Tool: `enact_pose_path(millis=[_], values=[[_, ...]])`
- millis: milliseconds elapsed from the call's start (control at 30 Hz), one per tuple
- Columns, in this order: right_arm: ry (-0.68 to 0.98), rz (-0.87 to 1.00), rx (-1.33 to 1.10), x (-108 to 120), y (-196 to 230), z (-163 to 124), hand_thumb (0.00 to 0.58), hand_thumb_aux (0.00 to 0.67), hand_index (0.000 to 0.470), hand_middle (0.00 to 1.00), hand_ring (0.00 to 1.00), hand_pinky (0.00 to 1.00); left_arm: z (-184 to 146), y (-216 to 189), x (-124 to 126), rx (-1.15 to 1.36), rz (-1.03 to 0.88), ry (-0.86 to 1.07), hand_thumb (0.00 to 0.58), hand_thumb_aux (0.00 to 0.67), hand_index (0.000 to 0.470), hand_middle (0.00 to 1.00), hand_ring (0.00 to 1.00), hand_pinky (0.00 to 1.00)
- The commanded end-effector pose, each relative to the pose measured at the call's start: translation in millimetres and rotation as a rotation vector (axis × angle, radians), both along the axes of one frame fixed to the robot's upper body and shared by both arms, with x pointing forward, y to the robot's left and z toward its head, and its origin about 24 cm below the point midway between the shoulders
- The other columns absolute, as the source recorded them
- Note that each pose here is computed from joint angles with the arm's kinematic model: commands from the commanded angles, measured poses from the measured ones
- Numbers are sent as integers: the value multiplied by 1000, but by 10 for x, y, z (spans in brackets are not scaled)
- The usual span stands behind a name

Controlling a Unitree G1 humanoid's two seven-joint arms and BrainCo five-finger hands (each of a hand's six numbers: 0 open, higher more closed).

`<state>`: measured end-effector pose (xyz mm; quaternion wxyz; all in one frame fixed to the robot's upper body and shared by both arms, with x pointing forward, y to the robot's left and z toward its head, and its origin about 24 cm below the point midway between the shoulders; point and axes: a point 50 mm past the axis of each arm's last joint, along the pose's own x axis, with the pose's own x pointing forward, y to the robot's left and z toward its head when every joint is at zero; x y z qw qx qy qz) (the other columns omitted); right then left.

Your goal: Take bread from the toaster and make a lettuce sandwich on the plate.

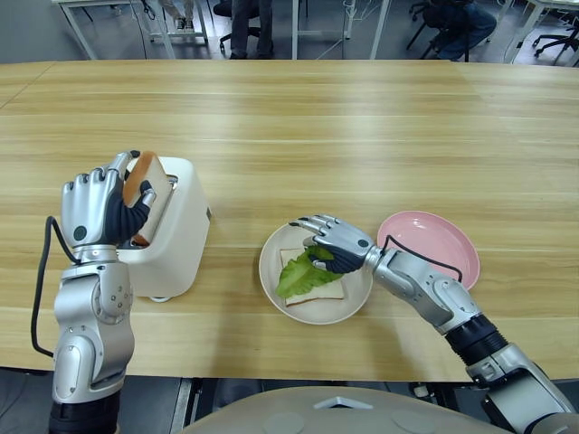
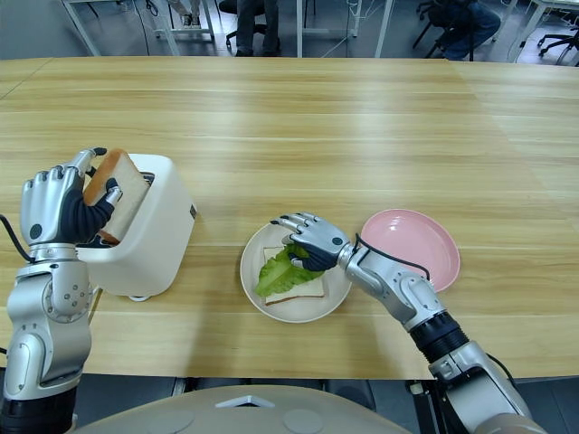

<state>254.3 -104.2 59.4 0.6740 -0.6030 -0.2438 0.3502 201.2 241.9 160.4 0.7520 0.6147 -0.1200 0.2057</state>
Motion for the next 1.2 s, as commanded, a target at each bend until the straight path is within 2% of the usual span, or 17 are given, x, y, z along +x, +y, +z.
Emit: enact_pose_path(millis=[33,167,200,300,567,867,1033,1200], values=[[14,9,-17,8,11,-69,580,670,460,0,0,0,3,-59,-20,-18,-38,-2,580,670,460,1000,1000,1000],[39,6,-45,-16,16,-190,580,670,460,0,0,0,27,-76,-27,-27,-60,-10,580,670,460,1000,1000,1000],[43,-2,-59,-16,7,-232,0,0,0,0,0,0,49,-74,-35,-27,-65,-19,580,670,460,1000,1000,1000],[54,-24,-73,8,-18,-295,0,0,0,0,0,0,70,-66,-44,-51,-83,-26,580,670,460,1000,1000,1000],[-52,-75,-44,104,-71,-241,0,0,0,0,0,0,238,2,-98,-54,-99,-104,580,670,460,1000,1000,1000],[-230,-128,125,184,-103,102,0,0,0,0,0,0,570,-11,-167,19,-148,-265,580,670,460,1000,1000,1000],[-357,-184,298,196,-269,431,0,0,0,0,0,0,646,-222,-122,-24,-321,-274,580,670,460,1000,1000,1000],[-465,-214,407,76,-548,575,0,0,0,0,0,0,466,-522,47,-203,-587,-103,580,670,460,1000,1000,1000]])
